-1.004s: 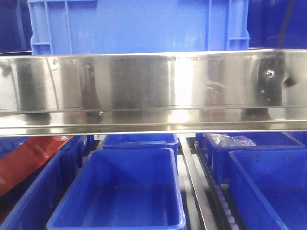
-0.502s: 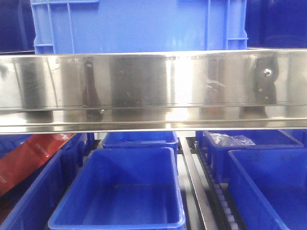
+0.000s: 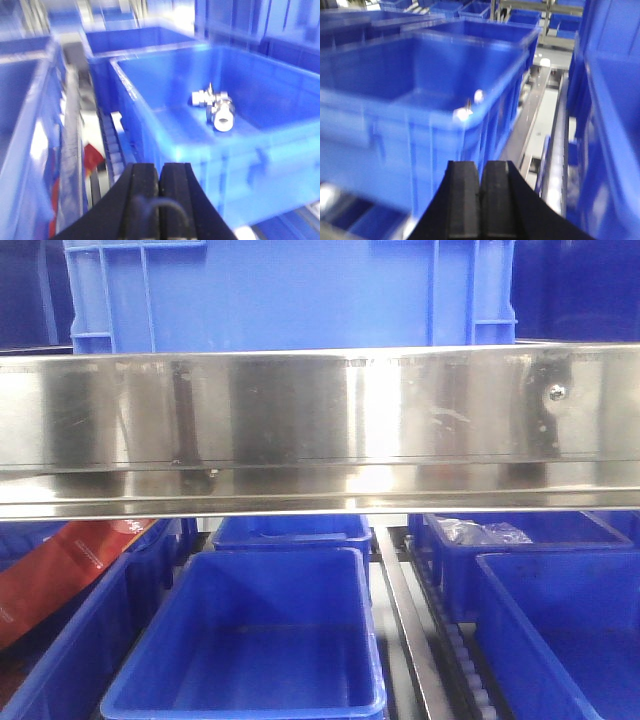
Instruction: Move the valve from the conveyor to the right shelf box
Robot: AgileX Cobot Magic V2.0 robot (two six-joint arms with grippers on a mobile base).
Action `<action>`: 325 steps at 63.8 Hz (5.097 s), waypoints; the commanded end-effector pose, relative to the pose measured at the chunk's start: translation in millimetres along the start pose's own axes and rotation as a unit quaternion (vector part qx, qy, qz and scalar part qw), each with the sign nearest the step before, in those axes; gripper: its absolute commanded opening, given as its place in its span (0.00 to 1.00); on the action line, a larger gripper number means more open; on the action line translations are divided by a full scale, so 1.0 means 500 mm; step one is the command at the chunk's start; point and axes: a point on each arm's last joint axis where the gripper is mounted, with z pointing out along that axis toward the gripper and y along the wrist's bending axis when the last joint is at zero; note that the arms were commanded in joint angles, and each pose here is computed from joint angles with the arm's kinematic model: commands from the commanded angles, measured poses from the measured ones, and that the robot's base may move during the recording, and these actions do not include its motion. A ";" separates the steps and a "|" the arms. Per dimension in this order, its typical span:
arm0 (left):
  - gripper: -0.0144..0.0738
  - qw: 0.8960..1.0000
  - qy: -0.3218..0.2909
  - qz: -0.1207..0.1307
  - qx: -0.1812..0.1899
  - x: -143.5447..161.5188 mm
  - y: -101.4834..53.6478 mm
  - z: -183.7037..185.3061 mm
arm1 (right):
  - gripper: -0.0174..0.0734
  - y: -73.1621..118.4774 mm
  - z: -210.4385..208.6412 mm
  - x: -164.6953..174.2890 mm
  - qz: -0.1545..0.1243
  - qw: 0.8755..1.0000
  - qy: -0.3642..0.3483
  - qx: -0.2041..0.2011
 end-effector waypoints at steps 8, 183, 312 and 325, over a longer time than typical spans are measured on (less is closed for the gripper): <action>0.04 0.998 -0.068 -0.007 -0.011 0.109 -0.004 -0.059 | 0.02 -0.002 -0.044 0.087 -0.007 0.999 -0.034 0.017; 0.04 0.981 -0.125 -0.026 -0.147 0.455 0.016 -0.077 | 0.02 -0.006 -0.053 0.179 -0.004 0.998 -0.058 0.033; 0.04 0.981 -0.125 -0.026 -0.147 0.455 0.016 -0.077 | 0.02 -0.038 -0.108 0.409 0.036 0.976 -0.101 0.192; 0.04 0.981 -0.125 -0.026 -0.147 0.455 0.016 -0.077 | 0.02 -0.038 -0.108 0.409 0.036 0.976 -0.101 0.192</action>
